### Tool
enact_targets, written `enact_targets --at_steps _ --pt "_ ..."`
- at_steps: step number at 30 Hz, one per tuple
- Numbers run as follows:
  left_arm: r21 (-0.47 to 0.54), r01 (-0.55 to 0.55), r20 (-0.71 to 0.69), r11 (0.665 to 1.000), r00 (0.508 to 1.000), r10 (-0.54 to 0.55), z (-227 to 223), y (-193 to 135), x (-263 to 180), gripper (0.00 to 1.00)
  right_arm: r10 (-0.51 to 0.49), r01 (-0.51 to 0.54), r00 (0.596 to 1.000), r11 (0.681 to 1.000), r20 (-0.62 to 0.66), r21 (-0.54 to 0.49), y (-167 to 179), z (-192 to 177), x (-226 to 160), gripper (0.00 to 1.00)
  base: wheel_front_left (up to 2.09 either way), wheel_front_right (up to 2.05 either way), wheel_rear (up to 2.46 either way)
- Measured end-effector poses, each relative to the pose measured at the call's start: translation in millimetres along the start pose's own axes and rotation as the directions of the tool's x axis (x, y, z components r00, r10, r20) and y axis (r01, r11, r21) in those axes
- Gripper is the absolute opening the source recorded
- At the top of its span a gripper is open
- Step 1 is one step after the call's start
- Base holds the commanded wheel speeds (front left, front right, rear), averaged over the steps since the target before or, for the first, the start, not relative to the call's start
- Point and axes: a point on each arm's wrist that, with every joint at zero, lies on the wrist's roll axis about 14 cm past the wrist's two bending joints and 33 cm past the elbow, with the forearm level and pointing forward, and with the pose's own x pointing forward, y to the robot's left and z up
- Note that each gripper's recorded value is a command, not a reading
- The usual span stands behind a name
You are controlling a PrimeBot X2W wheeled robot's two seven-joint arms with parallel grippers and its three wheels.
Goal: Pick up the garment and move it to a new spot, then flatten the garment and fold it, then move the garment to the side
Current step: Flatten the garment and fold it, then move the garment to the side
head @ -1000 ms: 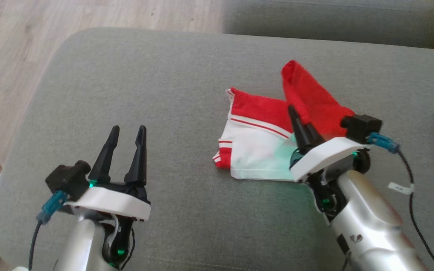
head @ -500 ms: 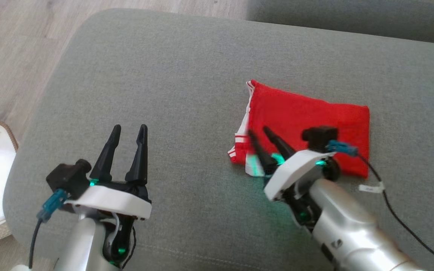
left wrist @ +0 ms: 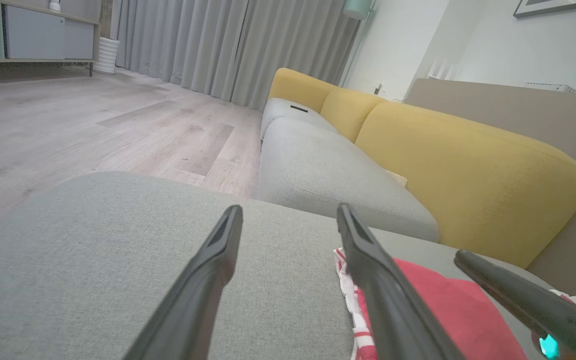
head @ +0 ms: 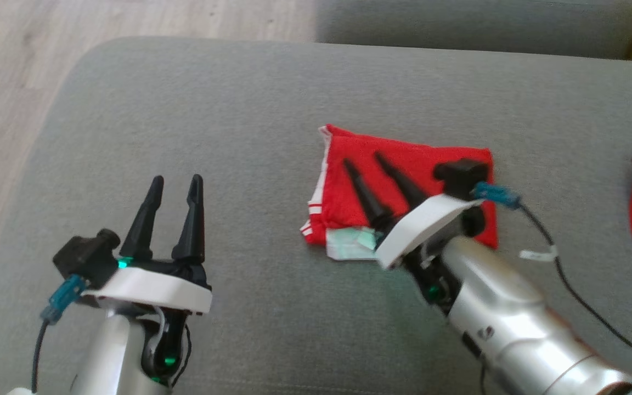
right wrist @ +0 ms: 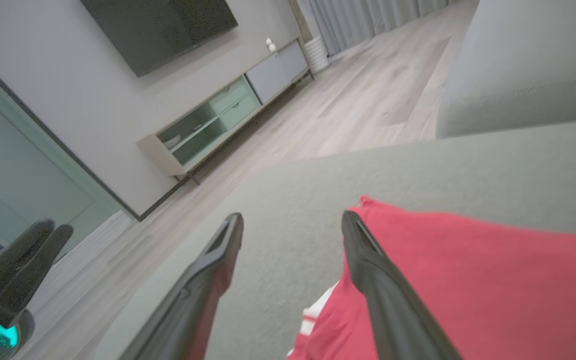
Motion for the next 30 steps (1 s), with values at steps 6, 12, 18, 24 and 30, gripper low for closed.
enact_targets --at_steps 6,12,18,24,30 --pt "-0.010 0.053 0.021 0.999 0.998 -0.053 4.4 -17.1 11.2 1.00 -0.150 0.164 0.984 0.975 0.098 -0.148 -57.1 37.1 -21.2 1.00 0.00 0.00 0.00" --pt "-0.010 0.097 0.026 0.995 0.995 -0.097 3.9 -31.4 20.0 1.00 -0.281 0.348 0.922 0.903 0.265 -0.251 -111.4 88.5 -65.9 1.00 0.00 0.00 0.00" --pt "-0.020 0.127 0.019 0.992 0.992 -0.127 -0.7 -41.8 27.0 1.00 -0.409 0.484 0.861 0.842 0.304 -0.239 -137.1 71.4 -114.6 1.00 0.00 0.00 0.00" --pt "-0.006 0.154 0.006 0.988 0.988 -0.154 -5.7 -50.2 30.2 1.00 -0.464 0.554 0.813 0.802 0.352 -0.224 -142.4 71.8 -140.2 1.00 0.00 0.00 0.00" --pt "0.009 0.171 -0.015 0.985 0.985 -0.171 -12.9 -55.4 29.0 1.00 -0.505 0.597 0.781 0.777 0.368 -0.199 -147.5 68.3 -161.0 1.00 0.00 0.00 0.00"
